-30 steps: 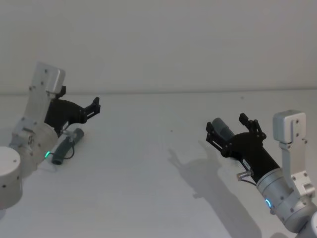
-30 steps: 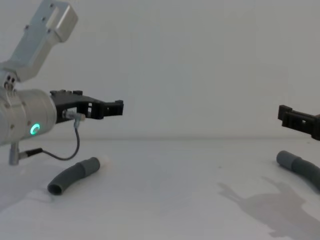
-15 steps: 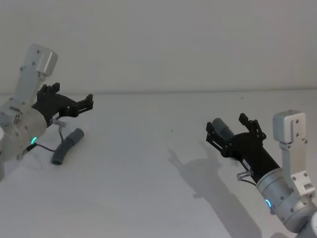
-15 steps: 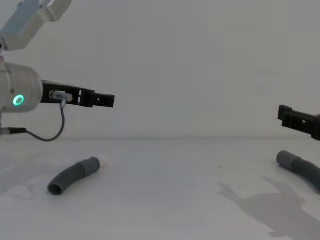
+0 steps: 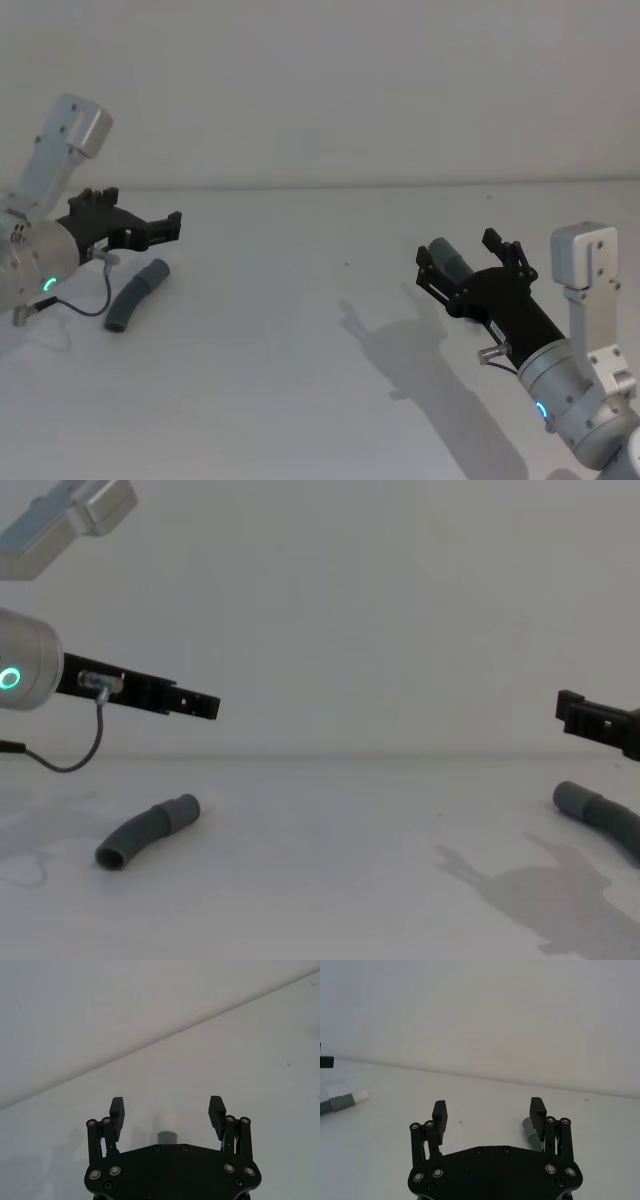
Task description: Use both hands to pick up one end of the pipe from the table, align the ends, and insert them.
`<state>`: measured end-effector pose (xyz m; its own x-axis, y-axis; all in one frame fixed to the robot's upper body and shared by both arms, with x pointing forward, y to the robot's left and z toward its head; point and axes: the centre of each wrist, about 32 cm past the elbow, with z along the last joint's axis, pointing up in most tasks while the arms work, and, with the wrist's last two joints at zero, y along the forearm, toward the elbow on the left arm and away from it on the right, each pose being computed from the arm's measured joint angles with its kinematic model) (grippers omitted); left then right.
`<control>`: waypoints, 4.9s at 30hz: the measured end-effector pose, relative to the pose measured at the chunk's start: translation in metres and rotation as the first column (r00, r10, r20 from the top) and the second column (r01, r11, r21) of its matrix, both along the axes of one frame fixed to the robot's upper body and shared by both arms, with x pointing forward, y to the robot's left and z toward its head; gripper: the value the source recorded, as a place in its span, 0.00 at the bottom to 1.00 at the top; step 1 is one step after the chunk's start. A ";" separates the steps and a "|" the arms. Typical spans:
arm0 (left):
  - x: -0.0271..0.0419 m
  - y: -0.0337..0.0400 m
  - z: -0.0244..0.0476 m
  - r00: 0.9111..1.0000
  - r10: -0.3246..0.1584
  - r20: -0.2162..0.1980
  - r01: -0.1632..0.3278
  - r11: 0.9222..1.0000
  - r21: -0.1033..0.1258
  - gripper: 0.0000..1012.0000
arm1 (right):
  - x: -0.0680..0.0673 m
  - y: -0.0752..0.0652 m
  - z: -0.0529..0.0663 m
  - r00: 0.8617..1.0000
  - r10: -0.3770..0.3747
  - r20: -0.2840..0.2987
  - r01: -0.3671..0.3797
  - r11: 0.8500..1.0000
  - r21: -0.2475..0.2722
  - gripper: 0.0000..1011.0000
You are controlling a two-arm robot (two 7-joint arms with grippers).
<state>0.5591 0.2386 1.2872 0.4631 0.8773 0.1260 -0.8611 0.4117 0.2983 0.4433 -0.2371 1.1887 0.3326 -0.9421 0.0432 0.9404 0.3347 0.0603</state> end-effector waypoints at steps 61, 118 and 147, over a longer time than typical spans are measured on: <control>0.0364 0.0099 -0.0238 0.970 -0.043 -0.239 0.053 0.998 0.037 0.99 | 0.000 0.000 0.000 1.000 0.000 0.000 0.000 1.000 0.000 0.99; 0.0230 0.0049 -0.0300 0.956 -0.027 -0.291 0.052 0.995 0.080 0.99 | 0.000 0.000 0.000 1.000 0.000 0.000 0.000 1.000 0.000 0.99; 0.0214 0.0056 -0.0321 0.956 -0.023 -0.291 0.048 0.996 0.081 0.54 | 0.000 0.000 0.000 1.000 0.000 0.000 0.000 1.000 0.000 0.99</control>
<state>0.5805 0.2442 1.2551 0.5217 0.8513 0.0561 -0.7175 0.4022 0.5686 0.4433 -0.2371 1.1887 0.3326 -0.9421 0.0433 0.9404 0.3348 0.0603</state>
